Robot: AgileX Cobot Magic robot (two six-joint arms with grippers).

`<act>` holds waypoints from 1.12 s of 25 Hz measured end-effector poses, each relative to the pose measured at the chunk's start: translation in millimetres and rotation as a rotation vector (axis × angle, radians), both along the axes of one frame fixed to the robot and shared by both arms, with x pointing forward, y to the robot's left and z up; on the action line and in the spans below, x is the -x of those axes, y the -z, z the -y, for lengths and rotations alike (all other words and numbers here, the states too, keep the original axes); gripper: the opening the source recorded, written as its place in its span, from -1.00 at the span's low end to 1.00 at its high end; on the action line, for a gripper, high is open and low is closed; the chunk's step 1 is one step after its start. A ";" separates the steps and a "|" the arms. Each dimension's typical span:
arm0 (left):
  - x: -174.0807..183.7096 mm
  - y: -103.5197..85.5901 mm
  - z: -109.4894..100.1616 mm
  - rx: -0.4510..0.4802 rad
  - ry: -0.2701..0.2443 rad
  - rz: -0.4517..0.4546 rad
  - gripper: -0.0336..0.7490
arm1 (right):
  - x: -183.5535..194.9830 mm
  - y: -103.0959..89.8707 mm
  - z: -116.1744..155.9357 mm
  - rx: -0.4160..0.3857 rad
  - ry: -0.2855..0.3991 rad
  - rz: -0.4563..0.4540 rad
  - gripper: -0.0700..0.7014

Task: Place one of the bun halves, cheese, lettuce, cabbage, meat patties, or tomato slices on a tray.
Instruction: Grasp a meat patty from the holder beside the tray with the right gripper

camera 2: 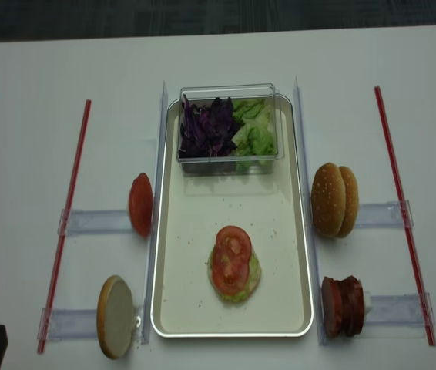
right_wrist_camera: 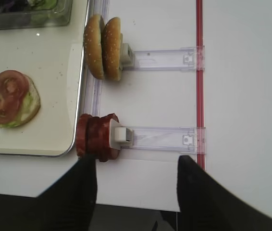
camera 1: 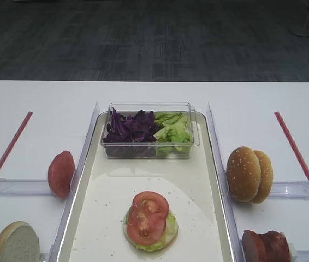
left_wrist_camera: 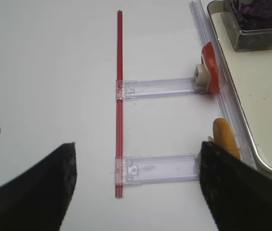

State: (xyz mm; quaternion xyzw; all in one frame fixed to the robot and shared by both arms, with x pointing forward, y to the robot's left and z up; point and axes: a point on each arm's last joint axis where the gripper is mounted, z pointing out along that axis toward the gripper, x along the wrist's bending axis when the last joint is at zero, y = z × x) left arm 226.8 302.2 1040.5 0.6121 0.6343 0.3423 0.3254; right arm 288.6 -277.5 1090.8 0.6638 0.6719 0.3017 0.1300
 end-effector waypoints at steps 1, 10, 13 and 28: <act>0.0 0.0 0.0 0.000 0.000 0.000 0.34 | -3.6 0.7 -1.0 -0.010 -0.003 -0.019 0.25; 0.0 0.0 -0.1 -0.001 -0.001 0.000 0.34 | -32.7 9.4 -15.2 -0.105 -0.093 -0.185 0.25; 0.0 0.0 -0.1 0.000 -0.002 0.000 0.34 | -40.8 13.8 -20.1 -0.106 -0.130 -0.238 0.25; 0.0 0.0 -0.5 0.009 -0.012 0.001 0.34 | -70.8 32.9 -43.5 -0.178 -0.204 -0.444 0.25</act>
